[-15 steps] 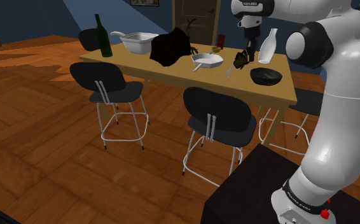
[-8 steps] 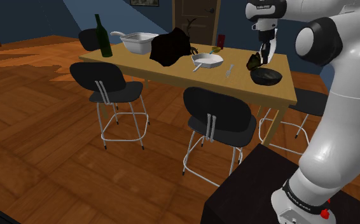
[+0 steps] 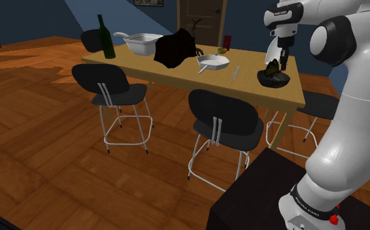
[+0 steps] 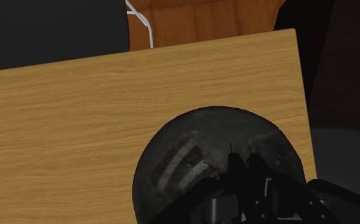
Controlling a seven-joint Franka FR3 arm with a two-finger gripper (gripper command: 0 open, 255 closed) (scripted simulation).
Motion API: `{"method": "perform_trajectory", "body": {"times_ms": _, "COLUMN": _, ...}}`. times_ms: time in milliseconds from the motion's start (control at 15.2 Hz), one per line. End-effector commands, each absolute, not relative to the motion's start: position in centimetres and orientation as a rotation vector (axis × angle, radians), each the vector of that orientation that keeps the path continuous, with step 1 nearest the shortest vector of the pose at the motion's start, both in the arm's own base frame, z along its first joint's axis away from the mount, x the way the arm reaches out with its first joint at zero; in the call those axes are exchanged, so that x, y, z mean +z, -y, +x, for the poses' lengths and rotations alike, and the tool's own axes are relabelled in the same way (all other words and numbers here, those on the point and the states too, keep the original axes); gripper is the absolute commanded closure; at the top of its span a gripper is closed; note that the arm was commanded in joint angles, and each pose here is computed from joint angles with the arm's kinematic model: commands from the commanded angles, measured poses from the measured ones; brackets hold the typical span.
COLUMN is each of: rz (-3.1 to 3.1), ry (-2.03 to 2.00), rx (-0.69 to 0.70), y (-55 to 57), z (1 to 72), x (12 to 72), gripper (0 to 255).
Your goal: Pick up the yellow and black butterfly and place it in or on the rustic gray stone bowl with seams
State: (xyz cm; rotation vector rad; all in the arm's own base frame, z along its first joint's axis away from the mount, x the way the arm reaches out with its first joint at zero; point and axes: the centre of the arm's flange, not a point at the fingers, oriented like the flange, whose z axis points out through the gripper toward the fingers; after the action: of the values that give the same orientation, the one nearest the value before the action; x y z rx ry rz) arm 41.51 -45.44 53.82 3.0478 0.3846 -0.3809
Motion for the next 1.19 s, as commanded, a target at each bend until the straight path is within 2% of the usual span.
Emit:
{"method": "perform_trajectory", "body": {"times_ms": 0, "rz": 3.047, "ry": -0.385, "rx": -0.381, "y": 45.4, "z": 41.4, "x": 52.8, "gripper": 255}}
{"method": "perform_trajectory", "body": {"times_ms": 198, "rz": 3.047, "ry": -0.385, "rx": -0.381, "y": 45.4, "z": 41.4, "x": 50.9, "gripper": 255}}
{"method": "perform_trajectory", "body": {"times_ms": 726, "rz": 3.047, "ry": -0.385, "rx": -0.381, "y": 45.4, "z": 41.4, "x": 50.9, "gripper": 255}}
{"method": "perform_trajectory", "body": {"times_ms": 792, "rz": 3.047, "ry": -0.385, "rx": -0.381, "y": 45.4, "z": 41.4, "x": 51.0, "gripper": 0}}
{"method": "perform_trajectory", "body": {"times_ms": 1122, "rz": 3.047, "ry": -0.385, "rx": -0.381, "y": 45.4, "z": 41.4, "x": 50.9, "gripper": 0}}
